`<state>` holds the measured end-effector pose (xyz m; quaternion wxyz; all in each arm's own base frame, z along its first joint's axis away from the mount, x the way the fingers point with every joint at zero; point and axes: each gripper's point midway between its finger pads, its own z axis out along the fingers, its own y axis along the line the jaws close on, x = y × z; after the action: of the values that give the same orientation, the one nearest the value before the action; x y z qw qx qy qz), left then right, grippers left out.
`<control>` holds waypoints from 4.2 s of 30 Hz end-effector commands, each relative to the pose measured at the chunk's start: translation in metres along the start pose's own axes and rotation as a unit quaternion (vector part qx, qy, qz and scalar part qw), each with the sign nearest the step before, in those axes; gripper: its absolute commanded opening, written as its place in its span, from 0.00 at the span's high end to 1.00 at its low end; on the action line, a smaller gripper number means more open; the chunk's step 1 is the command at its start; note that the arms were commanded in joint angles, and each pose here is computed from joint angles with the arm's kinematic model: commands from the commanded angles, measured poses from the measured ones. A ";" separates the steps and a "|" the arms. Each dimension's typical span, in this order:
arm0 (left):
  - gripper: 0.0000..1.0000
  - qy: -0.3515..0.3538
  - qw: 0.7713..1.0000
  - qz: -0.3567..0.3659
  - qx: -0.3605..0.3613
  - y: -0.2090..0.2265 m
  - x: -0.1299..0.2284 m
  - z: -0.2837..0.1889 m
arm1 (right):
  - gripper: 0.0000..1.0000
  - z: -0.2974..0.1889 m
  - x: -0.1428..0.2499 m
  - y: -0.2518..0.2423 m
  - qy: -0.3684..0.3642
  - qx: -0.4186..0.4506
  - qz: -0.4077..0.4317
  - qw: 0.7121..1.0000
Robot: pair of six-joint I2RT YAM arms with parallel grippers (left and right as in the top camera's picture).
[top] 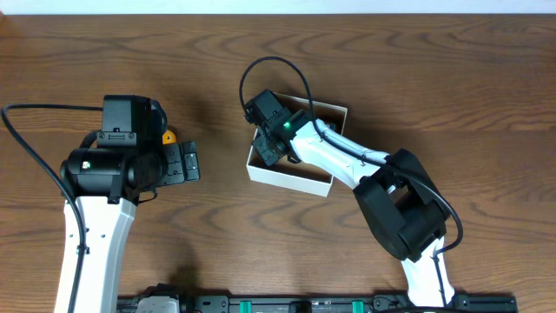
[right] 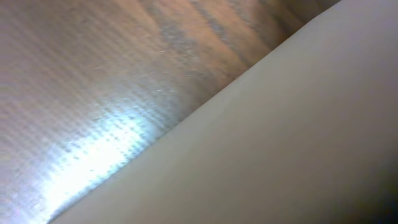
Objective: Pack container
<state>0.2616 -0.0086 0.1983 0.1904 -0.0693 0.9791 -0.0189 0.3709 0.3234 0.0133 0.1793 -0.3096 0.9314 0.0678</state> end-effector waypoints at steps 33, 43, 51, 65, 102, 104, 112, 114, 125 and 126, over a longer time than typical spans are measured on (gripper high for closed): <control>0.02 -0.007 1.000 0.000 0.003 -0.002 -0.005 -0.005 | 0.27 -0.191 0.093 -0.147 0.106 0.119 0.371 0.915; 0.02 -0.007 1.000 0.000 0.003 -0.002 -0.005 -0.005 | 0.19 -0.153 0.144 -0.119 0.190 0.097 0.337 0.917; 0.02 -0.007 1.000 0.000 0.003 -0.002 -0.005 -0.005 | 0.17 -0.109 0.150 -0.113 0.161 0.062 0.322 0.931; 0.02 -0.007 1.000 0.000 0.003 -0.002 -0.005 -0.005 | 0.16 -0.072 0.134 -0.119 0.079 0.054 0.312 0.945; 0.02 -0.007 1.000 0.000 0.003 -0.002 -0.005 -0.005 | 0.99 -0.234 -0.047 -0.094 -0.184 0.018 0.174 0.967; 0.02 -0.007 1.000 0.000 0.003 -0.002 -0.005 -0.005 | 0.99 -0.227 -0.057 -0.074 -0.191 0.000 0.155 0.969; 0.02 -0.007 1.000 0.000 0.003 -0.002 -0.005 -0.005 | 0.99 -0.160 -0.067 -0.020 -0.153 -0.028 0.107 0.982; 0.02 -0.007 1.000 0.000 0.003 -0.002 -0.005 -0.005 | 0.99 -0.146 -0.067 -0.013 -0.145 -0.036 0.102 0.983; 0.02 -0.007 1.000 0.000 0.003 -0.002 -0.004 -0.005 | 0.99 -0.091 -0.065 0.008 -0.113 -0.079 0.088 0.986; 0.02 -0.007 1.000 0.000 0.003 -0.002 -0.004 -0.005 | 0.99 -0.086 -0.062 0.008 -0.107 -0.078 0.089 0.987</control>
<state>0.2616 -0.0086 0.1985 0.1906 -0.0693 0.9790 -0.0189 0.3912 0.3380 0.1331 0.2636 -0.2165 0.9211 0.1878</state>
